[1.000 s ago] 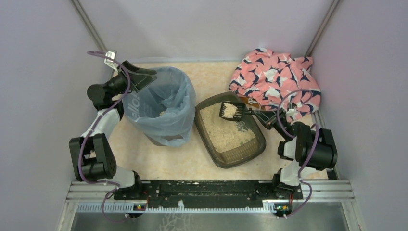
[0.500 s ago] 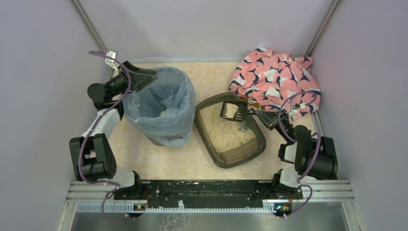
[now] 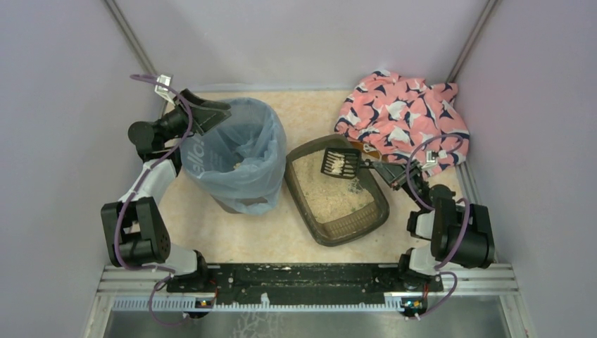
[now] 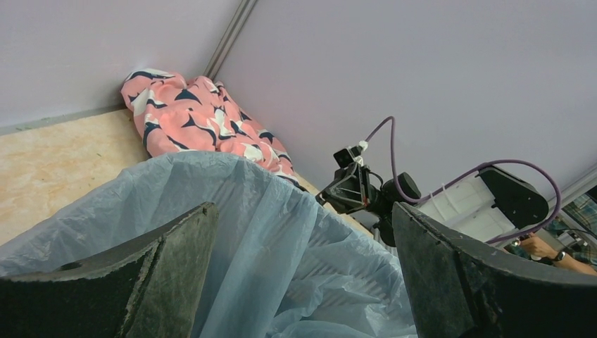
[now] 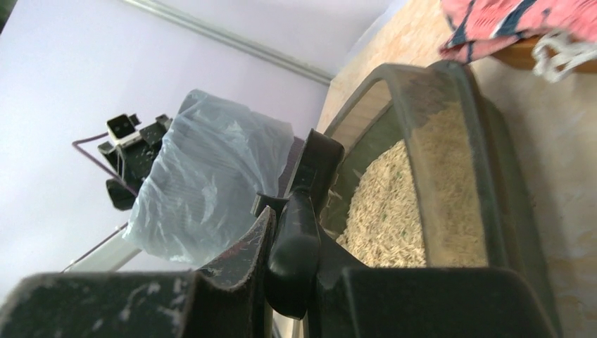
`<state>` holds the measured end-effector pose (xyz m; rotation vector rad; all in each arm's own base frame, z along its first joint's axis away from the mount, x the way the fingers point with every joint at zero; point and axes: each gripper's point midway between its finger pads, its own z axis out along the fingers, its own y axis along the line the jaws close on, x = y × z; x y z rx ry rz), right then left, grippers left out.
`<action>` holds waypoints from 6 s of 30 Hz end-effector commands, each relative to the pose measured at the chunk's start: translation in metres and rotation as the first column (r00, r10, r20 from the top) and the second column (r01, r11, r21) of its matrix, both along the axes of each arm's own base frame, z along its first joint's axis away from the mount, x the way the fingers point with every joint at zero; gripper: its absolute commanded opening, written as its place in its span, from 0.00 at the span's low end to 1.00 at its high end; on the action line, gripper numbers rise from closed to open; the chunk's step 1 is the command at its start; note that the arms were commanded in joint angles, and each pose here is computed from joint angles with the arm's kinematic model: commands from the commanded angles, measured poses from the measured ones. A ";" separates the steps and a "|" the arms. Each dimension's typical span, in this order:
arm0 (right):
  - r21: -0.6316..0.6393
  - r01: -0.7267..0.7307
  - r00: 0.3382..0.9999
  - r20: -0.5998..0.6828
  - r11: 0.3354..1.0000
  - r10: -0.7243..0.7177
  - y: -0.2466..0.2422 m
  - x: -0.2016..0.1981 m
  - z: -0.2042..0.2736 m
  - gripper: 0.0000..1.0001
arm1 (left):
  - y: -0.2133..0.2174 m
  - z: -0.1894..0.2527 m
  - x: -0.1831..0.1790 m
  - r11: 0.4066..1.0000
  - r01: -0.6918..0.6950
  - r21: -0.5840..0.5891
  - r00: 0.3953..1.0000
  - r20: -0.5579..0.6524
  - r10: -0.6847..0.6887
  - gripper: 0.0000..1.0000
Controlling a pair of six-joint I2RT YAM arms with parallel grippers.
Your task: Clean the litter box
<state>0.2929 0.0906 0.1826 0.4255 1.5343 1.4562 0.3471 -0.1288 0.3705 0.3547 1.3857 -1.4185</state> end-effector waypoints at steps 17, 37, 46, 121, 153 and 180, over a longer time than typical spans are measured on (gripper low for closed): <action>-0.145 0.037 0.943 0.333 0.989 0.013 0.012 -0.032 0.044 0.00 | -0.006 0.010 -0.008 1.000 0.008 0.024 0.998 0.064 -0.010 0.99; -0.238 0.127 0.966 0.249 0.963 -0.066 0.001 0.007 0.075 0.00 | -0.006 0.015 -0.010 1.000 0.005 0.021 0.997 0.073 -0.006 0.99; -0.282 0.122 0.969 0.243 0.952 -0.053 0.006 0.032 0.132 0.00 | -0.006 0.025 -0.016 1.000 -0.010 0.011 0.996 0.091 0.009 0.99; -0.769 0.372 0.895 0.446 0.520 0.019 0.057 0.025 0.199 0.00 | 0.003 0.031 -0.013 0.995 -0.089 0.051 0.990 0.118 0.082 0.99; -0.920 0.012 1.000 0.021 0.391 0.017 0.033 -0.028 0.048 0.00 | -0.007 0.042 -0.025 0.999 -0.041 0.005 0.993 0.114 0.040 0.99; -0.624 -0.201 0.972 -0.029 0.755 0.234 0.107 -0.011 -0.008 0.00 | -0.007 0.032 -0.016 0.998 -0.065 0.026 0.994 0.094 0.062 0.99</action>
